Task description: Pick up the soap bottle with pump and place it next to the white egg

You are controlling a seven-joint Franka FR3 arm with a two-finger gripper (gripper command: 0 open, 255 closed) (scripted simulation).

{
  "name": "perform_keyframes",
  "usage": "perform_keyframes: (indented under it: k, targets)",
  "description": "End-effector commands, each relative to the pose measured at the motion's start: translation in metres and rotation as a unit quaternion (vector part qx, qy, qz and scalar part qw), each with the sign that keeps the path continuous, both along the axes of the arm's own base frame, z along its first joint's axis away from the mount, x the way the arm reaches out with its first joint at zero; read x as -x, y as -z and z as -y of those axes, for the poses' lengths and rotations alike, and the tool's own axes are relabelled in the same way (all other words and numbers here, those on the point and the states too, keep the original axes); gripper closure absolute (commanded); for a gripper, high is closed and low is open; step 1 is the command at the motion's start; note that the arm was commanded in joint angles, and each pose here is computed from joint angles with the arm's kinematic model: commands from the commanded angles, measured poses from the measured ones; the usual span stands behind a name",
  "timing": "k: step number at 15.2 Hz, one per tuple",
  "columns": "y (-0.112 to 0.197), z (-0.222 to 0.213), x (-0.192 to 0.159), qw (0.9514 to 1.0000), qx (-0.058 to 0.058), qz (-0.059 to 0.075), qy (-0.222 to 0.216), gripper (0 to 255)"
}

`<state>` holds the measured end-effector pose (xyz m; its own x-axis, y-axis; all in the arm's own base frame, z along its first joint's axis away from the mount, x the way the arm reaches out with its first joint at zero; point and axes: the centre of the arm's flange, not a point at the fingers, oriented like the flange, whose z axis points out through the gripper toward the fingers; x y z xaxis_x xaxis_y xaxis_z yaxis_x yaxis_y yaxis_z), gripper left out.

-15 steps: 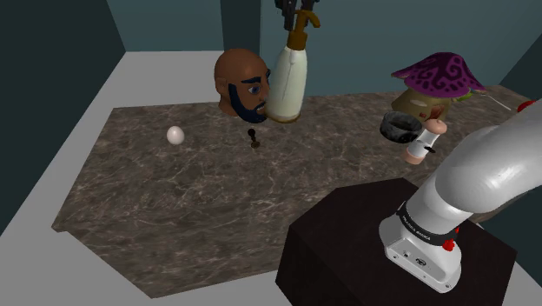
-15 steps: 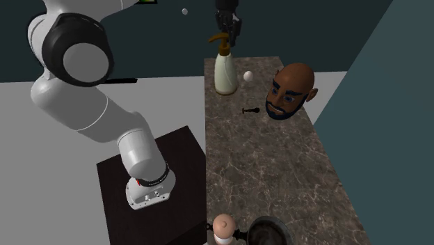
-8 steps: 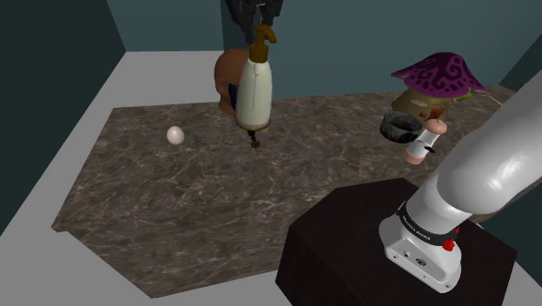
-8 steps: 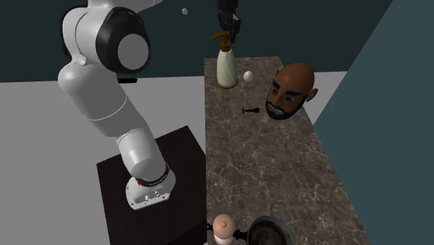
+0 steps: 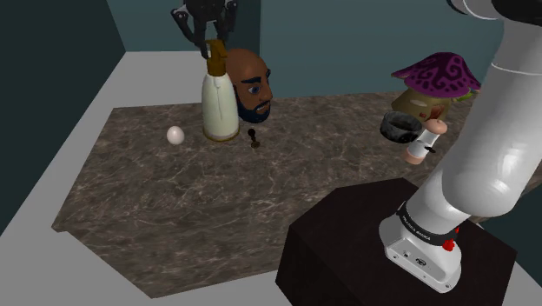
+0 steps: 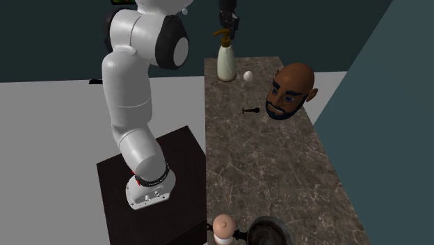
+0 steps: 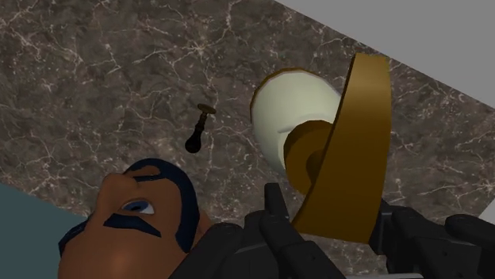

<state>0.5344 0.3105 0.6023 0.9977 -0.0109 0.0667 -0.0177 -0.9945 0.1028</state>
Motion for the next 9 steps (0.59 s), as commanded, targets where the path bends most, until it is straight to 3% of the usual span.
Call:
perform_keyframes:
  k: [1,3,9]
  targets:
    - [0.015,-0.020,-0.014,1.0000,0.000,0.000,0.001,255]
    - [0.024,-0.039,-0.027,1.0000,0.000,0.000,0.001,255]
    - [0.055,-0.039,-0.027,1.0000,0.000,0.000,0.001,255]
